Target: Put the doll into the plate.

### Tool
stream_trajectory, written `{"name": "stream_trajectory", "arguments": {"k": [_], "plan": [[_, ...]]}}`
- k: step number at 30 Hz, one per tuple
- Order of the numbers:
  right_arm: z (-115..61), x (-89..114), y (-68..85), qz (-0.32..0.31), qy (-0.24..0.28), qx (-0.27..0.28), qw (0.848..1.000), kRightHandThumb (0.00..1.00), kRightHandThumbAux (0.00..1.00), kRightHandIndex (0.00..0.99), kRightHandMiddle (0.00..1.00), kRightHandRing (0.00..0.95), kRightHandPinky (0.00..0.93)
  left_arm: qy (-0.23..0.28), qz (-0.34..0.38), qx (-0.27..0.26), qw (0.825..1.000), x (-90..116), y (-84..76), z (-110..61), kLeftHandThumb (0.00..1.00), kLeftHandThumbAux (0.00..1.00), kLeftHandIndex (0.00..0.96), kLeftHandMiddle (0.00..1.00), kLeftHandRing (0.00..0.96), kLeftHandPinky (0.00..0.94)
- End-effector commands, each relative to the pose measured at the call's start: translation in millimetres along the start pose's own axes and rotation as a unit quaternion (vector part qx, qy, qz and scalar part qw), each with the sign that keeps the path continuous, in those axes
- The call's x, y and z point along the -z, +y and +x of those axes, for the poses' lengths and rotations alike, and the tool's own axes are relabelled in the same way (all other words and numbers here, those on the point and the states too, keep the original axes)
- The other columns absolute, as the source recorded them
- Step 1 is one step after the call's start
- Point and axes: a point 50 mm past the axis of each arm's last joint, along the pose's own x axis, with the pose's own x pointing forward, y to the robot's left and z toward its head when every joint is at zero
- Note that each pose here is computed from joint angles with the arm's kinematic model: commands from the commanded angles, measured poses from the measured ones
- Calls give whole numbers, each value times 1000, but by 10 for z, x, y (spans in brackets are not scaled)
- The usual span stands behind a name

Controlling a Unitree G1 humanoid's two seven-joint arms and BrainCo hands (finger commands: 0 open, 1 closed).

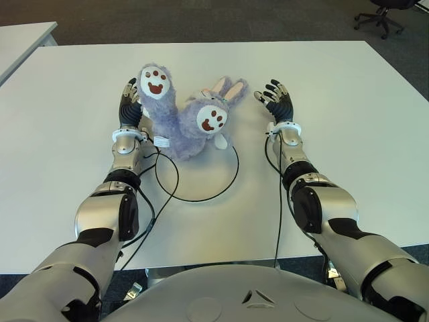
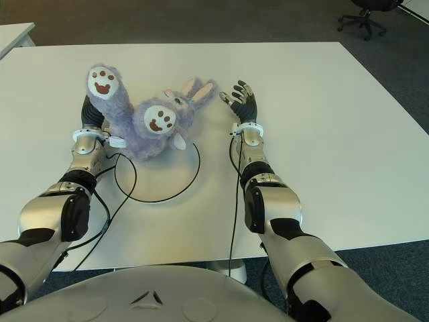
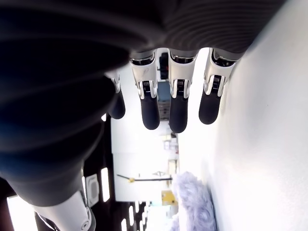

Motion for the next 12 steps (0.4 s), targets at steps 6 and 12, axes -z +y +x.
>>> {"name": "stream_trajectory", "arguments": {"k": [6,12], "plan": [[-258,510,-31,2,99,6,995,220,762,126,175,167,178,100,-9,4,995,491,-36,-310,0,446,5,159,196,207],[-253,502,-35,2,97,6,995,225,768,129,171,164,176,100,-12,3,995,490,-37,-309,0,442,0,159,186,162]]}}
